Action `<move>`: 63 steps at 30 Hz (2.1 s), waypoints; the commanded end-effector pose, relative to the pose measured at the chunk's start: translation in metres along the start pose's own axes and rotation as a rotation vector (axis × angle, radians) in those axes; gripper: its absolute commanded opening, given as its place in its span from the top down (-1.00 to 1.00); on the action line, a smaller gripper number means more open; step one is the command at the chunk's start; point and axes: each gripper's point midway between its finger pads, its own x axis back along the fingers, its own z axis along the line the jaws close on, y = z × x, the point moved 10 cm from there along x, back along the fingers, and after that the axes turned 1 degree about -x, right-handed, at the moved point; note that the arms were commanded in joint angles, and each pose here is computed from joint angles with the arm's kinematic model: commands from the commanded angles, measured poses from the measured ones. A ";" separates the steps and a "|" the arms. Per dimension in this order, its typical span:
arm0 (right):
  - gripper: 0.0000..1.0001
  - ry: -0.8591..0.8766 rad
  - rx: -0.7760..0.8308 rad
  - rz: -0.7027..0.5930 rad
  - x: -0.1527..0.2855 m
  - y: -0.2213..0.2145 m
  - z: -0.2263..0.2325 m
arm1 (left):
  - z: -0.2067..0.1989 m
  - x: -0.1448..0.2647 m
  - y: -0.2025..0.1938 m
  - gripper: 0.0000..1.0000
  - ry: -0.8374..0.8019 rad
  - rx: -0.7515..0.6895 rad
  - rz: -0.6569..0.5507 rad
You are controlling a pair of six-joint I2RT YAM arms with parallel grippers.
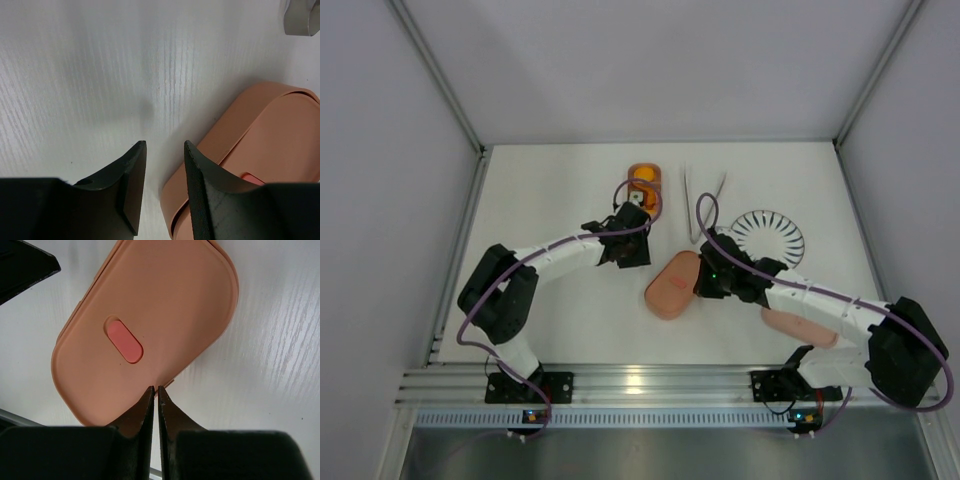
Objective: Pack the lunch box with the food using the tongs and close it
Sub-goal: Close the box lid on the packing box.
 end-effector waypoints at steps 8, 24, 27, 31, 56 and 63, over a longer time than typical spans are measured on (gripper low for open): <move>0.91 -0.014 0.002 0.006 -0.012 -0.006 0.001 | -0.010 -0.001 0.012 0.18 -0.055 -0.003 -0.035; 0.86 -0.006 -0.002 -0.061 0.007 0.008 0.007 | -0.012 -0.001 0.012 0.18 -0.066 -0.009 -0.031; 0.79 -0.004 0.000 -0.078 0.015 0.011 0.008 | -0.013 -0.001 0.013 0.19 -0.069 -0.010 -0.031; 0.71 0.000 -0.006 -0.088 0.021 0.011 0.007 | -0.013 -0.001 0.014 0.19 -0.074 -0.010 -0.033; 0.72 0.213 0.183 0.098 0.050 -0.056 0.041 | -0.021 -0.012 0.019 0.19 -0.083 -0.020 -0.014; 0.71 0.166 0.221 0.130 0.045 -0.071 0.036 | -0.023 -0.016 0.022 0.19 -0.081 -0.022 -0.011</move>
